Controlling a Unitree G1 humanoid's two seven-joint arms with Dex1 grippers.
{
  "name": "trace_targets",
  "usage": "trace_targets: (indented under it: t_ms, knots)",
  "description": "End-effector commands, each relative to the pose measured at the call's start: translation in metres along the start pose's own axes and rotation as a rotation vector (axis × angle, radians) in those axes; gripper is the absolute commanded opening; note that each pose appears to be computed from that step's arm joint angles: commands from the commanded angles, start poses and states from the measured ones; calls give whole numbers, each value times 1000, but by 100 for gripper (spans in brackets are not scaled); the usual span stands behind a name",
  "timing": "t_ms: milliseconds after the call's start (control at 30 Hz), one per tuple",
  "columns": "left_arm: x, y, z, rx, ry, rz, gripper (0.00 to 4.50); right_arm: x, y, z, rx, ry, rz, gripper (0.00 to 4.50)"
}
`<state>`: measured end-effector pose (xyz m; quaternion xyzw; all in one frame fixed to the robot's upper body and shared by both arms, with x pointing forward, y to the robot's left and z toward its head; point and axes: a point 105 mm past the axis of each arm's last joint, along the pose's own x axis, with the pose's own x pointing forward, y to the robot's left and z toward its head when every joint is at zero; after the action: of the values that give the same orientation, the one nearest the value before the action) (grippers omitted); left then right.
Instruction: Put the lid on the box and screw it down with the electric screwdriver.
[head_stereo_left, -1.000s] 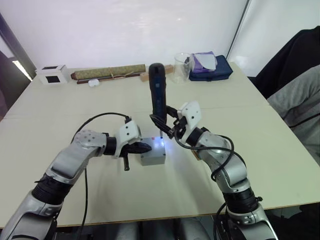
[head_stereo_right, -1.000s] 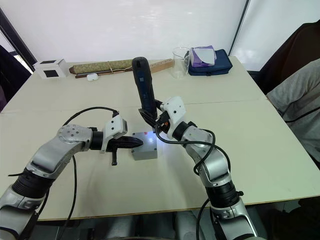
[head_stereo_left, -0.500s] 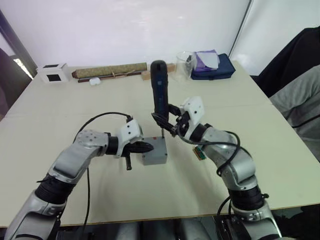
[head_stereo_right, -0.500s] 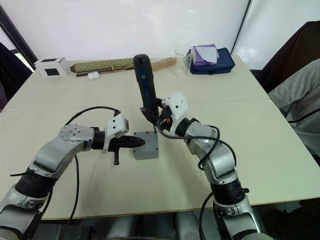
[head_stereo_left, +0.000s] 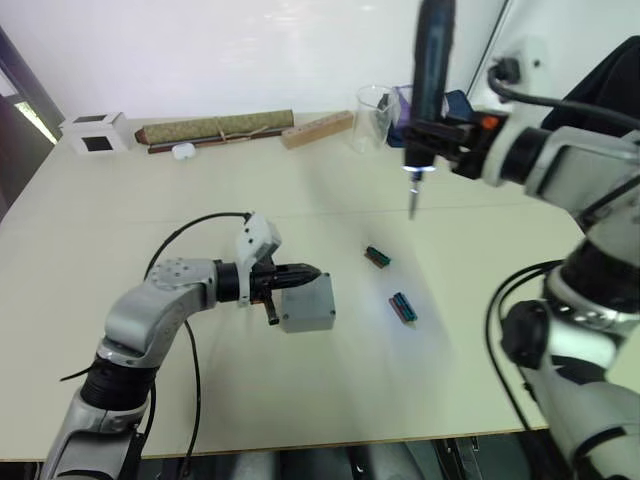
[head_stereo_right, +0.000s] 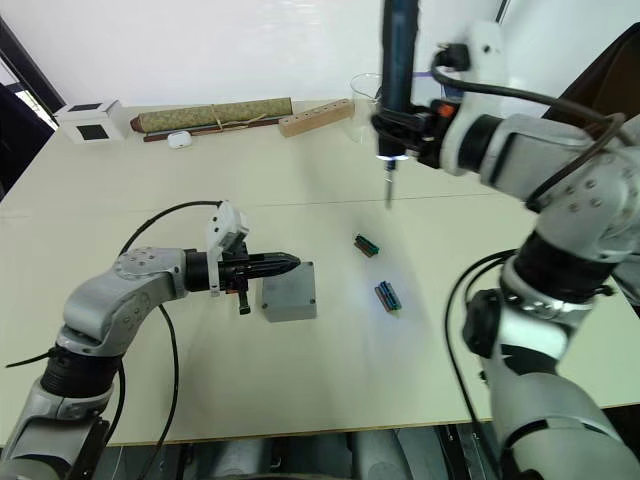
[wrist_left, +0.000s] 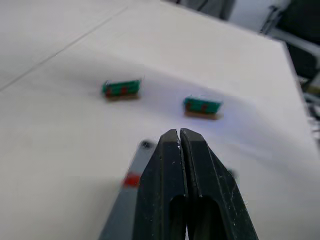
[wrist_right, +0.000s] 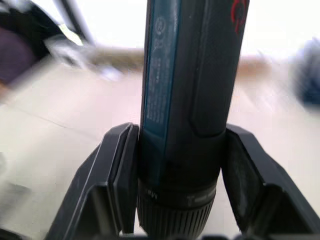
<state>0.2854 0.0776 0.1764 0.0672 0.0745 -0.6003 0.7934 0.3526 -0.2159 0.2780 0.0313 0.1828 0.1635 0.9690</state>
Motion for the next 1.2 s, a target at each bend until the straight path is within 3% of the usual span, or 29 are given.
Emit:
trace_targets:
  t_ms: [33,200,433,500,567,600,667,867,933,1033,1133,1200]
  knots:
    - [11,-19,8,97,18,-142,0,-9,-59,-60,124,306,-128,217]
    - [22,-26,5,126,24,-186,0,-6,-80,-98,116,447,-114,217]
    - [20,-24,1,120,23,-166,0,3,-92,-112,35,497,-130,217]
    - [17,-21,1,123,22,-144,0,3,-93,-114,18,503,-130,305]
    - [15,-17,2,125,23,-127,0,4,-93,-115,3,507,-130,335]
    - [13,-15,2,124,23,-114,0,4,-94,-115,-3,504,-132,386]
    - [6,-6,5,140,14,-64,0,5,-96,-109,-27,473,-139,441]
    - [-6,29,10,128,-14,91,0,10,-88,-66,-196,283,-133,447]
    - [-19,45,14,111,-35,176,0,9,-75,-41,-303,192,-116,447]
    - [-38,70,27,50,-152,325,0,13,-26,-12,-507,-4,39,447]
    - [-43,75,11,34,-112,373,0,15,29,-33,-598,-48,272,447]
    - [-44,67,-17,40,14,363,0,9,74,-75,-627,-14,497,447]
